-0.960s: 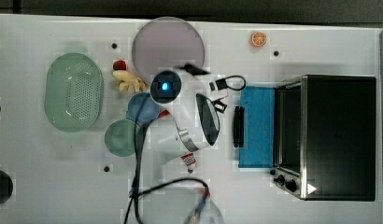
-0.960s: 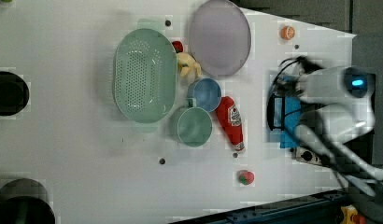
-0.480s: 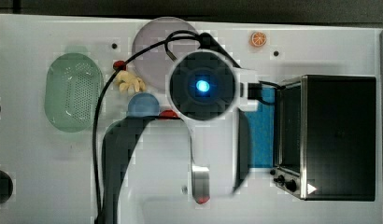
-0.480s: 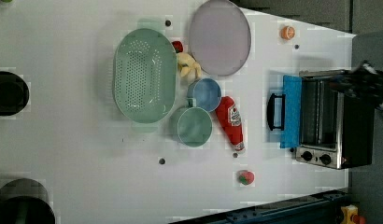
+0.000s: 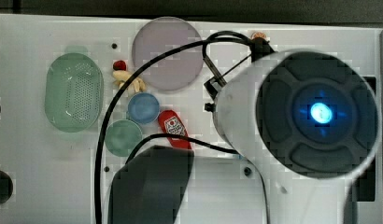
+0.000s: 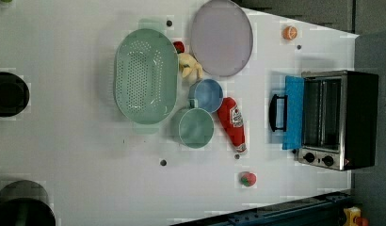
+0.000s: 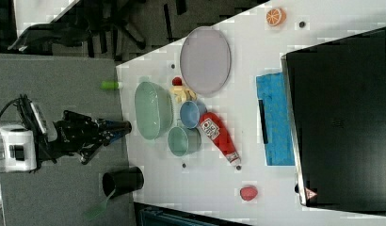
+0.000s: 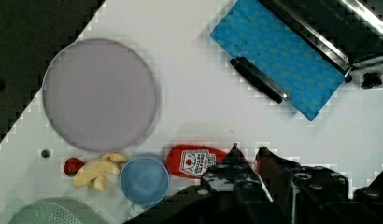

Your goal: Flap open oven.

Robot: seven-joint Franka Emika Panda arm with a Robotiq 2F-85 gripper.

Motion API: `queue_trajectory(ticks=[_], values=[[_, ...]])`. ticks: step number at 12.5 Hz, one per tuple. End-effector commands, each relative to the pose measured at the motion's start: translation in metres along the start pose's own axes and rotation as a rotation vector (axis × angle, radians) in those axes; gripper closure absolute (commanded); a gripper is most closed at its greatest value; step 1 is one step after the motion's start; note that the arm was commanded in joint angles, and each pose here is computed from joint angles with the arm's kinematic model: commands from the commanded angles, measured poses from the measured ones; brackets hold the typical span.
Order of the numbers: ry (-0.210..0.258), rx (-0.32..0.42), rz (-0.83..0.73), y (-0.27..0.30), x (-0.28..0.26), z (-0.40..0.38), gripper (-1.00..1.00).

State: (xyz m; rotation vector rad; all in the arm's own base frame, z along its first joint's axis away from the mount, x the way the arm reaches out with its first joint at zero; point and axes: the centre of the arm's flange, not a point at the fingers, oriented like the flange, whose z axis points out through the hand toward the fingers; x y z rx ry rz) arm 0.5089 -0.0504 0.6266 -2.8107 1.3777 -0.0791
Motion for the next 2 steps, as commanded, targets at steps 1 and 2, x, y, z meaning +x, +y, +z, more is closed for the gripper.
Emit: queue_trajectory(ticks=[1, 2], values=[[-0.051, -0.067, 0.010, -0.0152, -0.0071, 0.0318, 0.65], [-0.050, -0.068, 0.004, -0.0178, -0.0089, 0.0327, 0.65]])
